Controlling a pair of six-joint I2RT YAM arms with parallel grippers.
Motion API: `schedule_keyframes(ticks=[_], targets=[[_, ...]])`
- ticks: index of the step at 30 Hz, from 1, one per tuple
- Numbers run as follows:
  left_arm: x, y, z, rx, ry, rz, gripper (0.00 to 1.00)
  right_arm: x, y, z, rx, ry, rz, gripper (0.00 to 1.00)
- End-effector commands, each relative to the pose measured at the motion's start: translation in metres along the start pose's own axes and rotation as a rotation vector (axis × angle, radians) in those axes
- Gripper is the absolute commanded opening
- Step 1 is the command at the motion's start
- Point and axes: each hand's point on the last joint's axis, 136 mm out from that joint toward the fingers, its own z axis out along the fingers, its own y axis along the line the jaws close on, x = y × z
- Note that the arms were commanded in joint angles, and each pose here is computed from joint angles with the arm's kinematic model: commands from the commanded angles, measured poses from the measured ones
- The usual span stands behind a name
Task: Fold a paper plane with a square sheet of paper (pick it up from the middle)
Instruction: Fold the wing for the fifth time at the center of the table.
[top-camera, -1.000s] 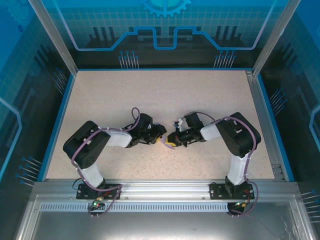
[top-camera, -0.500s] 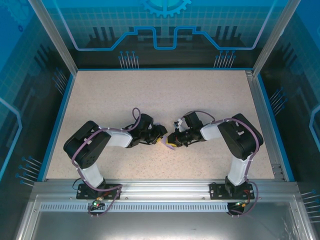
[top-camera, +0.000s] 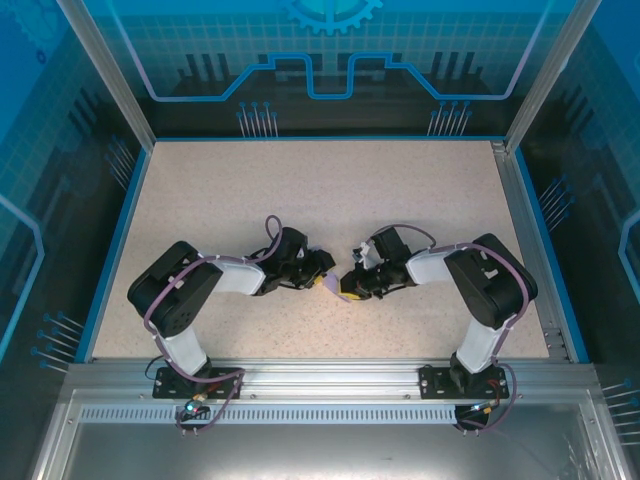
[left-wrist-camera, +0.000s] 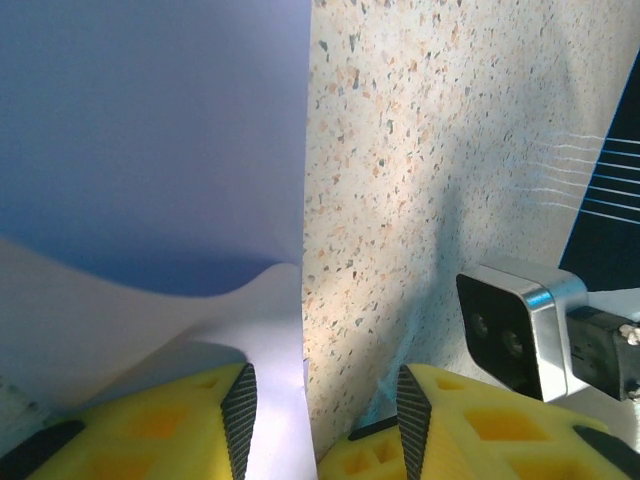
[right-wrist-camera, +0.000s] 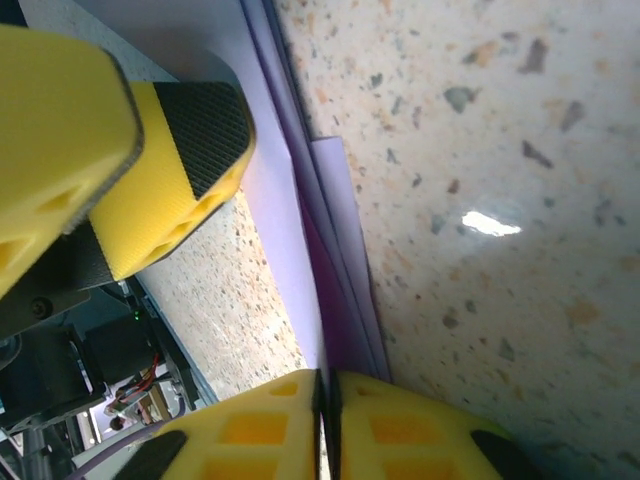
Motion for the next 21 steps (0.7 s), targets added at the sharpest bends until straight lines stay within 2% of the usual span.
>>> schedule_keyframes(ticks=[1, 7, 11, 21], targets=[[0.004, 0.034, 0.004, -0.119, 0.017, -0.018, 0.46, 0.029, -0.026, -0.001, 0.084, 0.074, 0.076, 0.09], [0.004, 0.035, 0.004, -0.126, 0.013, -0.025, 0.46, 0.054, -0.072, 0.005, 0.284, 0.133, 0.066, 0.09], [0.005, 0.036, 0.004, -0.132, 0.017, -0.028, 0.46, 0.061, -0.086, 0.0, 0.328, 0.125, 0.077, 0.12], [0.006, 0.036, 0.005, -0.128, 0.026, -0.022, 0.46, 0.032, -0.021, -0.015, 0.163, 0.05, 0.004, 0.16]])
